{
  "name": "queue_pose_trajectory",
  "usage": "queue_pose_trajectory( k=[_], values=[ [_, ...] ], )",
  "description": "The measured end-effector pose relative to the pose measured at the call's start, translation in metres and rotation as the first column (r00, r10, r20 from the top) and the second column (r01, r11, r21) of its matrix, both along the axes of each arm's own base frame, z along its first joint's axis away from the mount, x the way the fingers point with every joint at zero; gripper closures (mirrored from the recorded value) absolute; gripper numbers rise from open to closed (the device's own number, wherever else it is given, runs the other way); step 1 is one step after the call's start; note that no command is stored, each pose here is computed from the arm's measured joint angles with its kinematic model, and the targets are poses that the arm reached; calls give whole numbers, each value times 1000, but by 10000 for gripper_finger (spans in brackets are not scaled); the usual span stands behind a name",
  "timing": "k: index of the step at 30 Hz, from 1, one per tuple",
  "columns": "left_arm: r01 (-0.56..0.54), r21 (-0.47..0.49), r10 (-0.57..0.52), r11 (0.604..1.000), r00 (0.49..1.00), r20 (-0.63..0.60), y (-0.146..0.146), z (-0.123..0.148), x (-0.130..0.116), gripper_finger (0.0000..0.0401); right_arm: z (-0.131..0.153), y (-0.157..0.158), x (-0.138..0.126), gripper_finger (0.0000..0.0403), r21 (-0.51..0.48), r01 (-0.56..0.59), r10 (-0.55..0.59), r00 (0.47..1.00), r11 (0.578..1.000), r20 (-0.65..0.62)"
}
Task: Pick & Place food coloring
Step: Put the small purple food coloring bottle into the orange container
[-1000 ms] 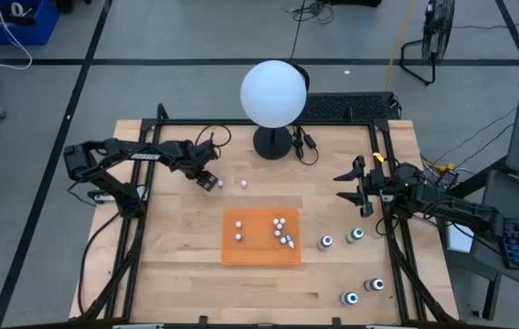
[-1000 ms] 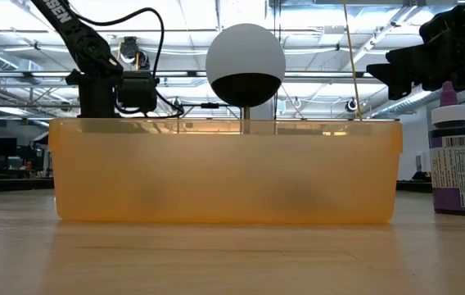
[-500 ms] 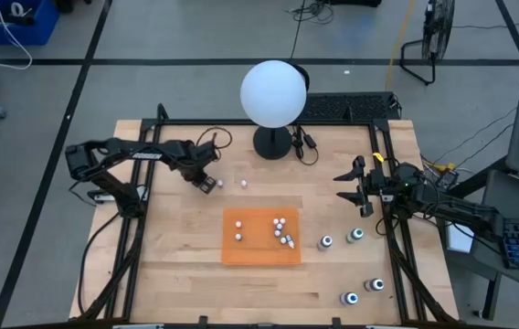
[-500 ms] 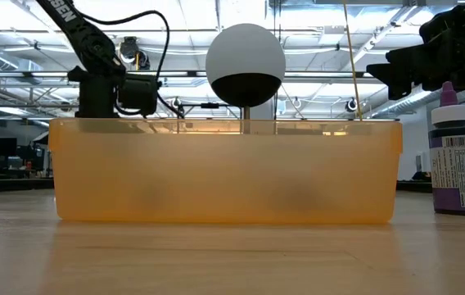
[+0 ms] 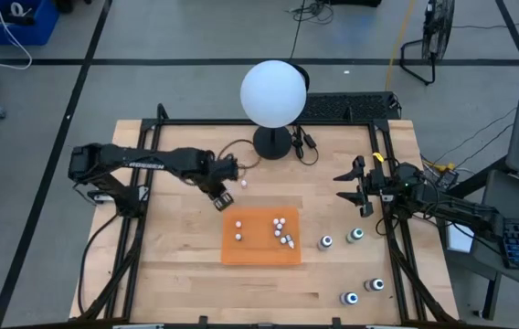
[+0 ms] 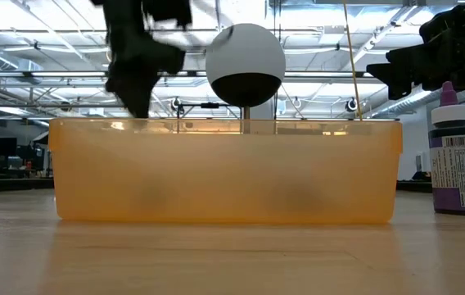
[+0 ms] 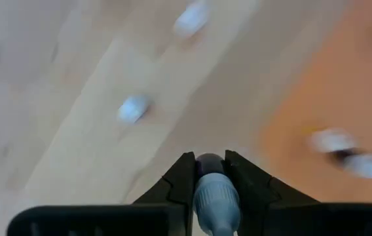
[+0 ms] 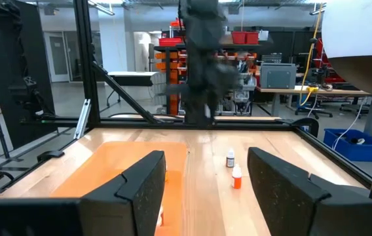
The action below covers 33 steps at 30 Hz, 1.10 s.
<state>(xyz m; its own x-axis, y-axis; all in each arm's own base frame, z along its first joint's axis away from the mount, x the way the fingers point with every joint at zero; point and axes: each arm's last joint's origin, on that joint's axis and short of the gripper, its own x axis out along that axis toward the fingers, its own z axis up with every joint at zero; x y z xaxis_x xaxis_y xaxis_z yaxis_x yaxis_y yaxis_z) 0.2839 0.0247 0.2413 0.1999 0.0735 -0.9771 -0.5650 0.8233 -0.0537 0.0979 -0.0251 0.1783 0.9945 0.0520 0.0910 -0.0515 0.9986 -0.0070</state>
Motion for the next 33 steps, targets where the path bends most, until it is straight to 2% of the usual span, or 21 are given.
queue_pose_trajectory(
  k=[3,7,11,14,18,21,29,33],
  values=[
    [61,52,-65,997,995,77,-30,19,13,333,0,0,0,198,0,0,0,1000,1000,0],
    [134,99,-143,986,986,91,-66,22,28,333,0,0,0,195,0,0,0,1000,1000,0],
    [217,106,-220,970,976,13,-96,-3,46,333,0,0,0,197,0,0,0,1000,1000,0],
    [260,73,-256,963,965,-52,-111,-26,57,333,0,0,0,199,0,0,0,1000,1000,0],
    [248,49,-240,968,961,-135,-115,-53,65,333,0,0,0,197,0,0,0,1000,1000,0],
    [222,54,-210,973,963,-168,-113,-63,67,333,0,0,0,195,0,0,0,1000,1000,0],
    [210,56,-199,976,968,-155,-104,-62,71,333,0,0,0,198,0,0,0,1000,1000,0],
    [210,51,-203,976,972,-121,-101,-53,77,333,0,0,0,195,0,0,0,1000,1000,0]
  ],
)
